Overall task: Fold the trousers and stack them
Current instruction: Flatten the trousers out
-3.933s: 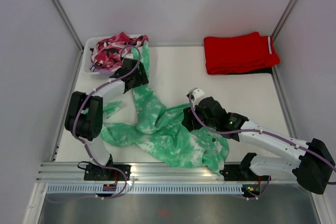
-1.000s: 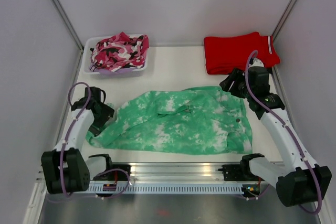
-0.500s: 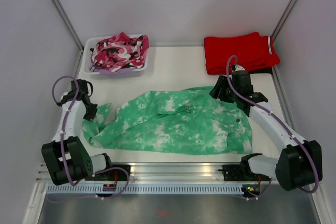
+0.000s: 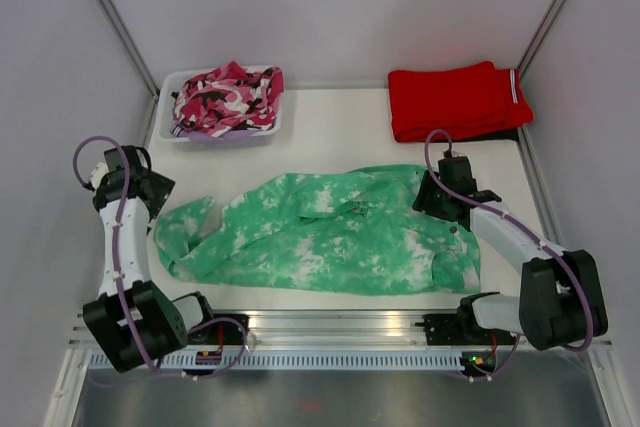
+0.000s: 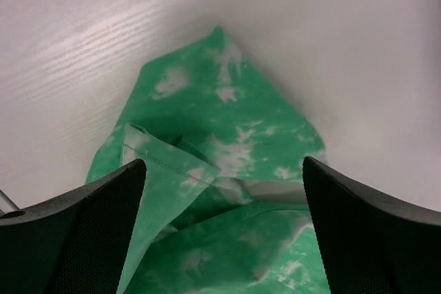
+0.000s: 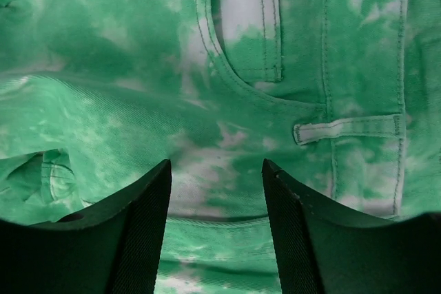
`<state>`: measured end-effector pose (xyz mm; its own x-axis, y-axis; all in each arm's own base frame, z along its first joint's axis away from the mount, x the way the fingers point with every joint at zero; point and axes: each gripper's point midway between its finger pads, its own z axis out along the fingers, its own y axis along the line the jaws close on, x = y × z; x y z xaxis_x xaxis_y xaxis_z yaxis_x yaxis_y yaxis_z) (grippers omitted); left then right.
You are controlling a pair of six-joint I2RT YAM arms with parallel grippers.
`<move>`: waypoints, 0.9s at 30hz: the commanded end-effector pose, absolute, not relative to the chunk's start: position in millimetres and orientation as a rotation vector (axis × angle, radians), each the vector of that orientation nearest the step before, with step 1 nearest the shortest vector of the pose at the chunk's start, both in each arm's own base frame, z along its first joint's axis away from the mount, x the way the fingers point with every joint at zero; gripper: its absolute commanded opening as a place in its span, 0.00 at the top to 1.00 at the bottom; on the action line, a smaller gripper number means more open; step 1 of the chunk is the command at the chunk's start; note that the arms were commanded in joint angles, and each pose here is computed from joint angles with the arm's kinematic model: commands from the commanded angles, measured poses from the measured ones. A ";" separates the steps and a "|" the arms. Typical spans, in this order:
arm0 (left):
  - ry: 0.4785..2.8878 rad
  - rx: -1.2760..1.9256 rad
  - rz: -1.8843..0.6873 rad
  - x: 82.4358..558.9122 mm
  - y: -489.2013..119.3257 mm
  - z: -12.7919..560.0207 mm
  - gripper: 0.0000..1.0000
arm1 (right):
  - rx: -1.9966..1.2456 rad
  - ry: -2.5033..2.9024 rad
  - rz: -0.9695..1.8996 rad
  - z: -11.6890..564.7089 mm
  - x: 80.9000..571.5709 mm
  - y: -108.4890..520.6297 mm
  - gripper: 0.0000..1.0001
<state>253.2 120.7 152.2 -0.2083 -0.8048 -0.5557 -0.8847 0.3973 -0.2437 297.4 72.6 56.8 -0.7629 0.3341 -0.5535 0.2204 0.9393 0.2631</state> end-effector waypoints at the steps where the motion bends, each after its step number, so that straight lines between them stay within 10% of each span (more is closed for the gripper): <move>1: 2.208 -1.476 0.119 243.7 104.8 107.4 0.00 | 0.374 2.377 0.232 76.4 308.1 68.5 0.37; 10: 2.239 -1.610 0.131 235.4 100.2 56.9 0.10 | 0.353 2.360 0.320 83.3 314.6 81.5 0.36; 16: 2.209 -1.533 0.126 246.1 106.9 86.6 0.98 | 0.350 2.347 0.327 90.5 317.8 82.4 0.42; 27: 1.759 -0.914 -0.133 286.4 92.8 316.0 0.98 | 0.266 2.316 0.383 113.9 324.3 91.9 0.49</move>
<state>280.9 97.6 282.7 -0.1386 -0.6761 -0.7237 -0.5946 0.6412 -0.4851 305.8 87.9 80.8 -0.7403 0.3191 -0.5917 0.1321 0.9320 0.3374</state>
